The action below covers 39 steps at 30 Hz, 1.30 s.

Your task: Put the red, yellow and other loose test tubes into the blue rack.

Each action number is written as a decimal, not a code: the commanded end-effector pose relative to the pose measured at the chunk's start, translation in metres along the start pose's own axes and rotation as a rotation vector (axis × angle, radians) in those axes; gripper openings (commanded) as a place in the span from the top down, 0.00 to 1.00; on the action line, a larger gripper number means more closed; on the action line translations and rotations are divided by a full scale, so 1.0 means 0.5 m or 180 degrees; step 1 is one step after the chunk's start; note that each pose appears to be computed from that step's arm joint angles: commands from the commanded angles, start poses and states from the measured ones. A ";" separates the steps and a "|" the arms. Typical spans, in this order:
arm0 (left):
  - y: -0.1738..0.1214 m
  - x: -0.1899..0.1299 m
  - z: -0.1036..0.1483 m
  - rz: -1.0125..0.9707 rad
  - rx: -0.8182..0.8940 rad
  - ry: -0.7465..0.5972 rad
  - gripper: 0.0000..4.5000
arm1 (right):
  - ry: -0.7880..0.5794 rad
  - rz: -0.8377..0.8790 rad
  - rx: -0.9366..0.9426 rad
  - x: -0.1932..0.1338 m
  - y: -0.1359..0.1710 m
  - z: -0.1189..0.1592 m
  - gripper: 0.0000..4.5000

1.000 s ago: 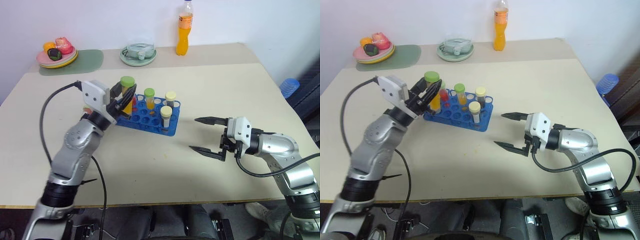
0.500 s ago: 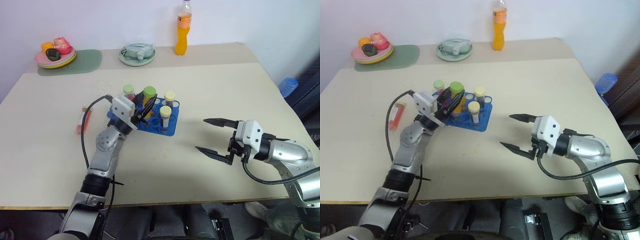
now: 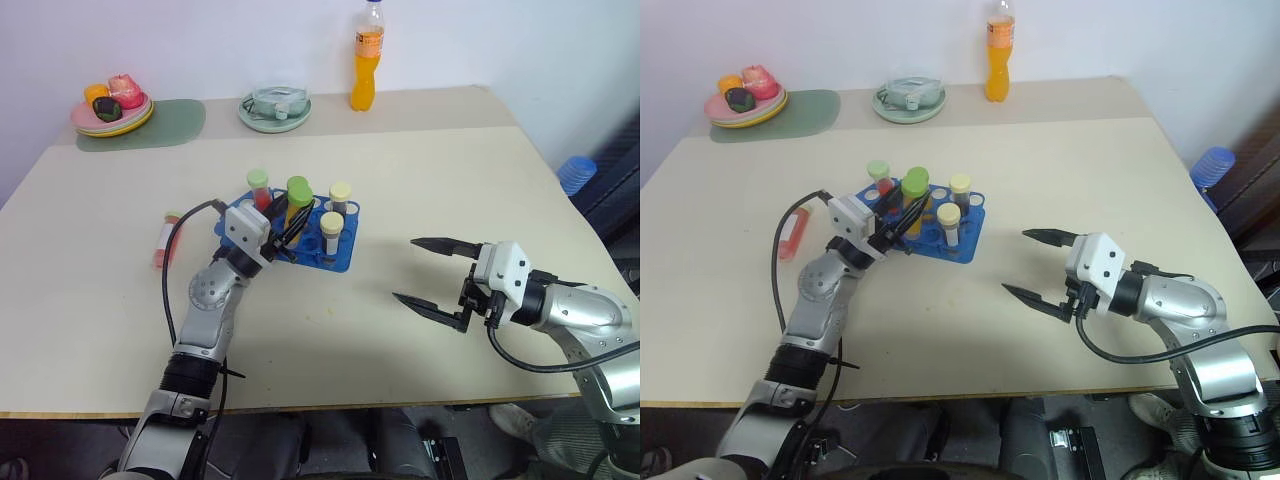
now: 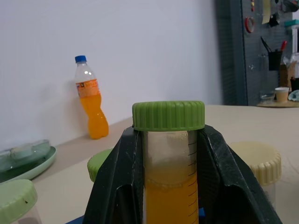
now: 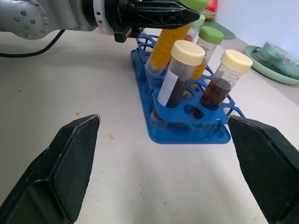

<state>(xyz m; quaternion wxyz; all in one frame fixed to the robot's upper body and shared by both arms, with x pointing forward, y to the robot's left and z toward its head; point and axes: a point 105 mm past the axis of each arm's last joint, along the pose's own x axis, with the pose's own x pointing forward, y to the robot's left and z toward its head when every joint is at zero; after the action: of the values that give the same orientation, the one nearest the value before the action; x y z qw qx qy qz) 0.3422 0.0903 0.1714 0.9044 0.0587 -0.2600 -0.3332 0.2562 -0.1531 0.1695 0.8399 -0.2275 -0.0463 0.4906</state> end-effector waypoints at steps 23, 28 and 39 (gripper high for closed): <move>-0.026 0.006 -0.032 -0.0205 -0.0229 -0.0022 0.78 | -0.0050 -0.0210 -0.0006 -0.027 0.010 0.028 0.00; -0.015 0.000 -0.035 -0.0139 -0.0234 -0.0017 0.78 | -0.0021 -0.0291 0.0068 -0.039 0.015 0.025 0.00; -0.020 -0.006 -0.035 -0.0216 -0.0762 -0.0059 0.36 | -0.0016 -0.0331 0.0097 -0.039 0.018 0.024 0.00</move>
<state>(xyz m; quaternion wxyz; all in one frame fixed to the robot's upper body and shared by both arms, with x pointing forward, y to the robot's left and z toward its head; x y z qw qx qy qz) 0.3477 0.0881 0.1436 0.8997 -0.0469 -0.2081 -0.3809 0.2391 -0.1661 0.1671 0.8722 -0.2014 -0.0271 0.4448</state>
